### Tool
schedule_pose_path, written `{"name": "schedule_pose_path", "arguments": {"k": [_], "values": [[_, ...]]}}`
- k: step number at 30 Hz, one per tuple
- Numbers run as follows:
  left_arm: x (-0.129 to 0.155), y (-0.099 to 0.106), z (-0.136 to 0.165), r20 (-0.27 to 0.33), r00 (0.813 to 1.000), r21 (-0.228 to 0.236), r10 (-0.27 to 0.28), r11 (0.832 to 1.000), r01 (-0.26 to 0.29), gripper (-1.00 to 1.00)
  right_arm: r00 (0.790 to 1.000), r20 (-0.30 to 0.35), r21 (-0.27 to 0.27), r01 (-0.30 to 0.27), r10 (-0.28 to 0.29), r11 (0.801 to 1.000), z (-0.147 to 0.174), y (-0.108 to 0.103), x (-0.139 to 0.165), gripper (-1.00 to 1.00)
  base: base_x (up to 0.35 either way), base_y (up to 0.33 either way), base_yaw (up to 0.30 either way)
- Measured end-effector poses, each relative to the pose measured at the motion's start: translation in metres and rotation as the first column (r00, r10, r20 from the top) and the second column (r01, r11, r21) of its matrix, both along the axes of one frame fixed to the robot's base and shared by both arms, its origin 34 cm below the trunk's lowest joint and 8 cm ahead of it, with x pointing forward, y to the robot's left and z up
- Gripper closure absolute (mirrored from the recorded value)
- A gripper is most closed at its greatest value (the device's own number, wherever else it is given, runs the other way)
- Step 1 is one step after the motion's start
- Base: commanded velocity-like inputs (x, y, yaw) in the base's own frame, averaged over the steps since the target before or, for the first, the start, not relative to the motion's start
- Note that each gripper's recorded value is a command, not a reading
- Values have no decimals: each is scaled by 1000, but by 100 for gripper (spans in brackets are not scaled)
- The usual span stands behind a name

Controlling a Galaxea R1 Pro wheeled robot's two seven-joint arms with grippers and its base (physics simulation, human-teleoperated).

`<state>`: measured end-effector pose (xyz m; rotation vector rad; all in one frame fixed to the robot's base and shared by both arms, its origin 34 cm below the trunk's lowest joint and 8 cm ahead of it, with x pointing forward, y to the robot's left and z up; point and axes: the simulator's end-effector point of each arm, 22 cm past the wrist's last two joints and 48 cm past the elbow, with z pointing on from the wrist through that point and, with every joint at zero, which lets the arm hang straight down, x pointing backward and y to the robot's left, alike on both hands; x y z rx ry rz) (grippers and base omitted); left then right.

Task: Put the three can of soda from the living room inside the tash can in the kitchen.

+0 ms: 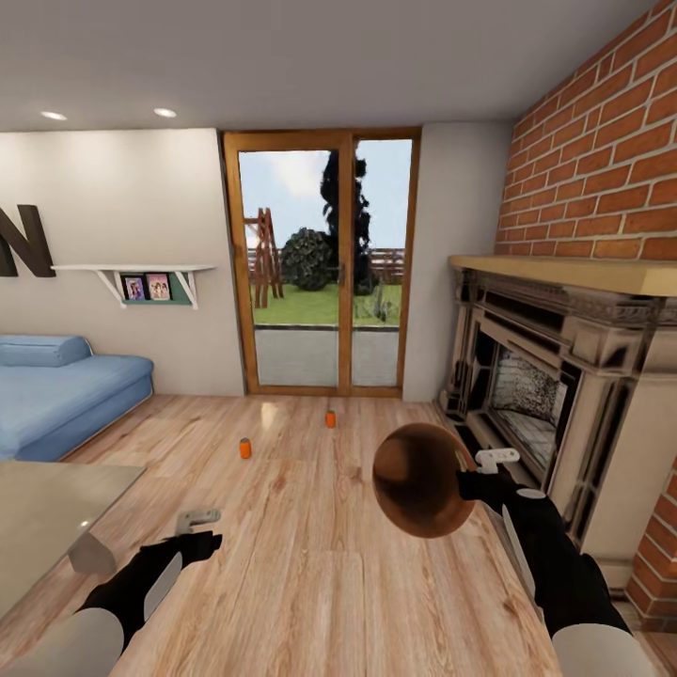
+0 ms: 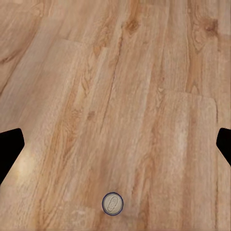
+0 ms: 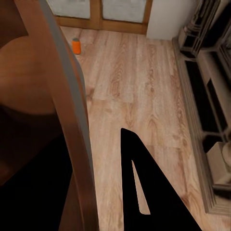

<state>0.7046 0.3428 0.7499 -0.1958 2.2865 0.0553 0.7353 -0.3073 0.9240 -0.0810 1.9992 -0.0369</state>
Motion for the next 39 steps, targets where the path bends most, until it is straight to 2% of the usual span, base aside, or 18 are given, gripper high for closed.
{"name": "schedule_pose_path", "arguments": {"k": [7, 22, 39], "values": [[-5, 1, -18, -13, 1000, -2, 2, 1000, -3, -100, 1000, 15, -2, -3, 3, 1000, -5, 3, 1, 100, 0, 0, 0], [-8, 4, -49, 1, 1000, 6, 9, 1000, -9, -100, 1000, 18, -2, -12, 12, 1000, -29, 7, 0, 100, 0, 0, 0], [-11, 5, -81, 2, 1000, 8, 9, 1000, -9, -100, 997, 73, 1, -17, 17, 1000, -34, 9, -1, 100, 0, 0, 0]]}}
